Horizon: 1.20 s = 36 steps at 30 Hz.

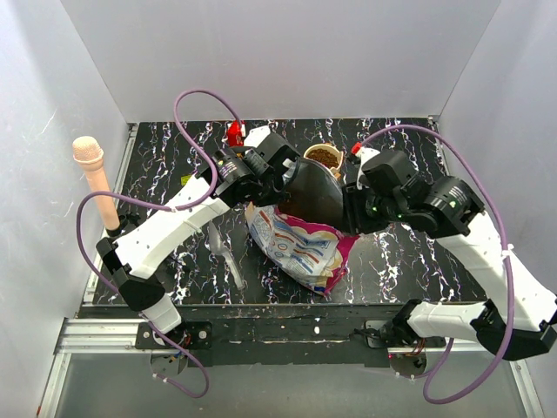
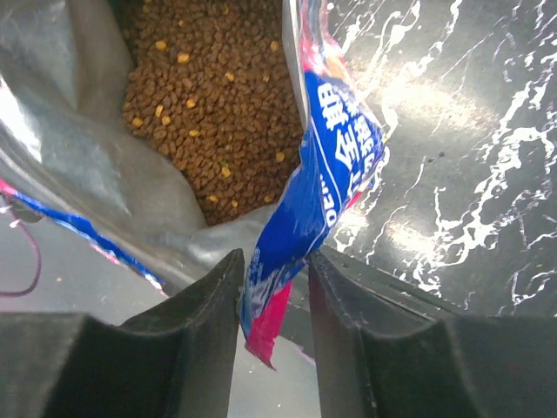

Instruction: Serve the pet food

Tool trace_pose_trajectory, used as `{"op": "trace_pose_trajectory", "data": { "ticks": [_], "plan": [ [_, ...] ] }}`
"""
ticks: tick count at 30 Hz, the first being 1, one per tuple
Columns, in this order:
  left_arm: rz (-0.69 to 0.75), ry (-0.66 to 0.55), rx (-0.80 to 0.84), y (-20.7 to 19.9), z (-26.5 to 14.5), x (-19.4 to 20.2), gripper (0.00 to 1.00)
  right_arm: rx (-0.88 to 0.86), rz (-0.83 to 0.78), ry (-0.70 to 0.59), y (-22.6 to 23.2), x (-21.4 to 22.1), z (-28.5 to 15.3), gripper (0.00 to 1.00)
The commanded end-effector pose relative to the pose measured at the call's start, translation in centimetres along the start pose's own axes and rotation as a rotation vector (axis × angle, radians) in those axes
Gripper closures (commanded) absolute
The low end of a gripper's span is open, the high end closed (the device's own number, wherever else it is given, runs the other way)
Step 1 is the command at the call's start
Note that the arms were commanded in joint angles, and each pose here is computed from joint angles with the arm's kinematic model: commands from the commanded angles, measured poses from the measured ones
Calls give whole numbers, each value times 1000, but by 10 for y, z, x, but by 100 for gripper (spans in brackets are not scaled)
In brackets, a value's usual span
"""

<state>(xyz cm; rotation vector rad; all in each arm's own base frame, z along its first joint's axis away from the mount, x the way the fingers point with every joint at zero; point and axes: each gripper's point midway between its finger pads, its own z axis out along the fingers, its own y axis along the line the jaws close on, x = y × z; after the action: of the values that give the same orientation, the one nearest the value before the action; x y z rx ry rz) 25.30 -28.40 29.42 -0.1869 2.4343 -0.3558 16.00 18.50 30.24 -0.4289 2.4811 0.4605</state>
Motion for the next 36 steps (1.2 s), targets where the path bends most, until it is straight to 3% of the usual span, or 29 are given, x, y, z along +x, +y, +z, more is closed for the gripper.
{"op": "trace_pose_trajectory", "data": {
  "ticks": [1, 3, 9, 11, 15, 18, 21, 26, 31, 34, 36],
  "plan": [
    [-217, -258, 170, -21, -60, -71, 100, -220, -122, 6, 26, 8, -8, 67],
    [-233, -293, 122, -11, -62, -78, 100, -296, -226, 20, 33, 15, -17, 95],
    [-173, -350, -50, 14, -50, -84, 100, -270, -350, -115, 25, -7, -38, 99],
    [-161, -336, -53, 13, -45, -80, 100, -336, -348, -130, 41, -16, -38, 89],
    [-139, -303, -33, 9, -40, -73, 100, -426, -259, -188, 67, -37, -36, 39],
    [-123, -305, -35, 9, -41, -74, 100, -459, -221, -278, 74, -51, -40, 19],
    [-116, -318, -25, 9, -44, -78, 100, -489, -255, -275, 83, -46, -37, 16],
    [-110, -301, -3, 1, -43, -77, 100, -311, -338, -233, 57, -25, -4, 14],
    [-98, -310, 1, 0, -43, -80, 100, -122, -401, -283, 28, -28, -8, 14],
    [-103, -316, -6, 3, -44, -82, 100, -212, -433, -283, 41, -23, -15, 18],
    [-105, -316, -9, 3, -42, -83, 100, -284, -434, -202, 53, -6, -5, 28]
  ]
}}
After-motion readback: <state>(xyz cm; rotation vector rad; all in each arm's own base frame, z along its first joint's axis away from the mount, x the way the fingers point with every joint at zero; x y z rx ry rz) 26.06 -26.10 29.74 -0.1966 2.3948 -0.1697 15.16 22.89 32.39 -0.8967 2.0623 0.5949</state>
